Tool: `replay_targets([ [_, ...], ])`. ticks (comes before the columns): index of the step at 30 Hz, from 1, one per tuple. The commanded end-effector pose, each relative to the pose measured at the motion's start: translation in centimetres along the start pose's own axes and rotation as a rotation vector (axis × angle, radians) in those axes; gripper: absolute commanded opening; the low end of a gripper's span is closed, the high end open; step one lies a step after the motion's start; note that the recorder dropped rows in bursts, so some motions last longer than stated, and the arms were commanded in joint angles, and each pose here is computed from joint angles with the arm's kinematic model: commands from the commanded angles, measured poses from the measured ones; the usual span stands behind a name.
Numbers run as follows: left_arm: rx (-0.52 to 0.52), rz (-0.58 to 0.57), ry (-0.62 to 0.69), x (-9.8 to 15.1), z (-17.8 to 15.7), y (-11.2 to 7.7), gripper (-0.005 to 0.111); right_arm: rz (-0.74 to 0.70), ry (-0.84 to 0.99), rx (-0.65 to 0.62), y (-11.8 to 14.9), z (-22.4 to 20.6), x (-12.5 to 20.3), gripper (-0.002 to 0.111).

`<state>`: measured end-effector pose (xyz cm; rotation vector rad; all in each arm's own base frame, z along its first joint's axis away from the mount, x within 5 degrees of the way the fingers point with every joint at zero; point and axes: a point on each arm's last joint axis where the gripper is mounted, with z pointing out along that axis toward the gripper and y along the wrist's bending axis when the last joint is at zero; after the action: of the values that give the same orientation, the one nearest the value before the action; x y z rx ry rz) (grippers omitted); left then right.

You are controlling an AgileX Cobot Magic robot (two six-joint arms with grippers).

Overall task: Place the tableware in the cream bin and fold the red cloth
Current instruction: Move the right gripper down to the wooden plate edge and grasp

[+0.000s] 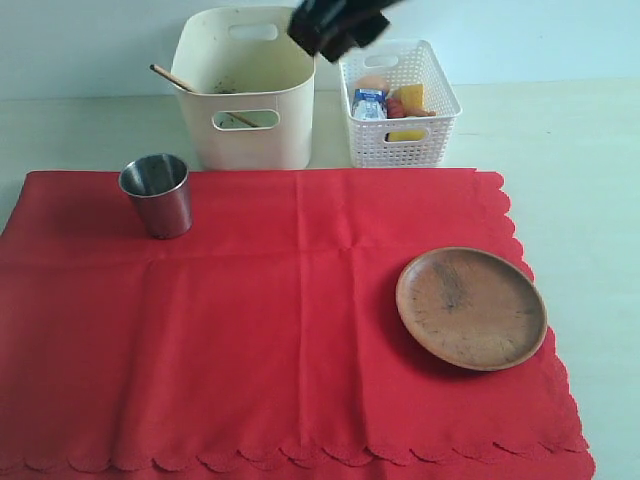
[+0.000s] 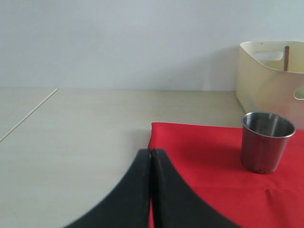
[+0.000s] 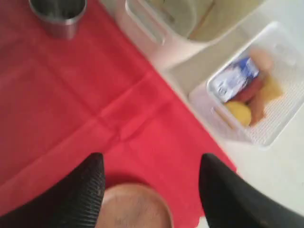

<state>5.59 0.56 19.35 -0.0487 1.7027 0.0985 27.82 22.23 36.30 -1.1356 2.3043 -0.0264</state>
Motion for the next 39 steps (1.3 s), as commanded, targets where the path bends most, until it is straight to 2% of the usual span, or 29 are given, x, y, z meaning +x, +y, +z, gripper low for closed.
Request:
replay_targets([
  [1,0.000,-0.008,-0.009,-0.1,0.0,0.0,0.000,-0.010,0.227,-0.044,1.1,3.3,4.0,0.054],
  [3,0.000,-0.008,-0.009,-0.1,0.0,0.0,0.000,0.019,0.293,-0.057,0.9,5.7,6.5,0.054],
  [6,0.000,-0.008,-0.009,-0.1,0.0,0.0,0.000,0.182,0.386,-0.057,-1.8,8.9,11.7,0.054],
  [11,0.000,-0.008,-0.009,-0.1,0.0,0.0,0.000,0.428,0.356,-0.126,-5.8,11.3,17.1,0.054],
  [18,0.000,-0.008,-0.009,-0.1,0.0,0.0,0.000,0.522,0.350,-0.284,-7.6,14.3,20.0,0.054],
  [30,0.000,-0.008,-0.009,-0.1,0.0,0.0,0.000,0.499,0.387,-0.281,-7.8,19.3,22.2,0.052],
  [32,0.000,-0.008,-0.009,-0.1,0.0,0.0,0.000,0.458,0.392,-0.302,-7.6,19.8,22.5,0.046],
  [34,0.000,-0.008,-0.009,-0.1,0.0,0.0,0.000,0.444,0.391,-0.314,-7.5,20.0,22.6,0.032],
  [37,0.000,-0.008,-0.009,-0.1,0.0,0.0,0.000,0.438,0.385,-0.313,-7.6,19.7,22.4,0.002],
  [39,0.000,-0.008,-0.009,-0.1,0.0,0.0,0.000,0.436,0.377,-0.310,-7.7,19.3,22.2,0.000],
])
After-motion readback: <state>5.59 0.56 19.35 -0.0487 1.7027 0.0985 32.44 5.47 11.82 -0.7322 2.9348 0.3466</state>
